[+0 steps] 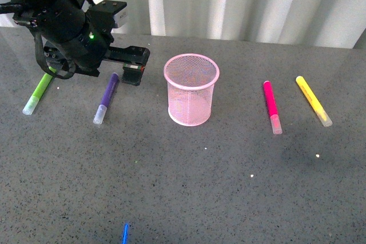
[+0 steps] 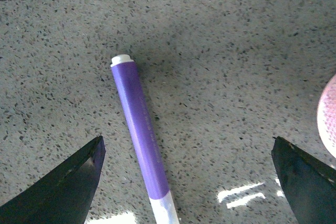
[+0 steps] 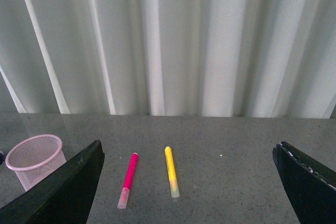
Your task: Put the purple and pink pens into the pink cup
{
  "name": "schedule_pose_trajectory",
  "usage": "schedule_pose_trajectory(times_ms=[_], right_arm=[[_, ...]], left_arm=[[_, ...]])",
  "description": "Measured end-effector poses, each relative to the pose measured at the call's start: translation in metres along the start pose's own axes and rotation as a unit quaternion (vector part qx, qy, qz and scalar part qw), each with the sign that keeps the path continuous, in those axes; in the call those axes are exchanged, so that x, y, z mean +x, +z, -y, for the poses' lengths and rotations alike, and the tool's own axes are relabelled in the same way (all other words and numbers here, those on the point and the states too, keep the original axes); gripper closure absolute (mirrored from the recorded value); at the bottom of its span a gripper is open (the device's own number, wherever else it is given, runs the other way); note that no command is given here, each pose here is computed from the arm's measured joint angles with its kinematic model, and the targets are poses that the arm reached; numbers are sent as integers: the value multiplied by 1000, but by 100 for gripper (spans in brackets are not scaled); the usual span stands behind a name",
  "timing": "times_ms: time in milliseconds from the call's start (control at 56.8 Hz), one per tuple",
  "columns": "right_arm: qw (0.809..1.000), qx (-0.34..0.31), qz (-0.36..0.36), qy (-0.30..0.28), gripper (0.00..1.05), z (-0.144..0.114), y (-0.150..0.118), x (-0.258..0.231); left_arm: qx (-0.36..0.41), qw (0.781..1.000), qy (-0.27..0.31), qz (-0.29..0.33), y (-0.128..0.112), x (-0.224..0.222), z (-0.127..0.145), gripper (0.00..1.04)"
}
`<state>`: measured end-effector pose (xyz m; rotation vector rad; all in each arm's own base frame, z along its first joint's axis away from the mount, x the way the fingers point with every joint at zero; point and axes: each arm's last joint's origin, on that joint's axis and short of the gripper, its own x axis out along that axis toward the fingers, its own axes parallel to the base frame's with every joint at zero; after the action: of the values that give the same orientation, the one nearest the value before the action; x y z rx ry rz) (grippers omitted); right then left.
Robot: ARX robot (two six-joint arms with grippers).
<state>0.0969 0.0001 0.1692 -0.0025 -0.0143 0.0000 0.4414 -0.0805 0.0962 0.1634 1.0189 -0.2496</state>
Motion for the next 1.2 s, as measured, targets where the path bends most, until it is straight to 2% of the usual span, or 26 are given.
schedule_pose_trajectory(times_ms=[247, 811, 881, 1110, 1198], right_arm=[[1000, 0, 0, 0, 7, 0, 0, 0], [1000, 0, 0, 0, 7, 0, 0, 0], [1000, 0, 0, 0, 7, 0, 0, 0], [1000, 0, 0, 0, 7, 0, 0, 0], [1000, 0, 0, 0, 7, 0, 0, 0]], left_arm=[[6, 1000, 10, -3, 8, 16, -10, 7], [17, 1000, 7, -25, 6, 47, -14, 7], [18, 999, 8, -26, 6, 48, -14, 19], [17, 999, 11, -28, 5, 48, -13, 69], [15, 999, 10, -32, 5, 48, -12, 81]])
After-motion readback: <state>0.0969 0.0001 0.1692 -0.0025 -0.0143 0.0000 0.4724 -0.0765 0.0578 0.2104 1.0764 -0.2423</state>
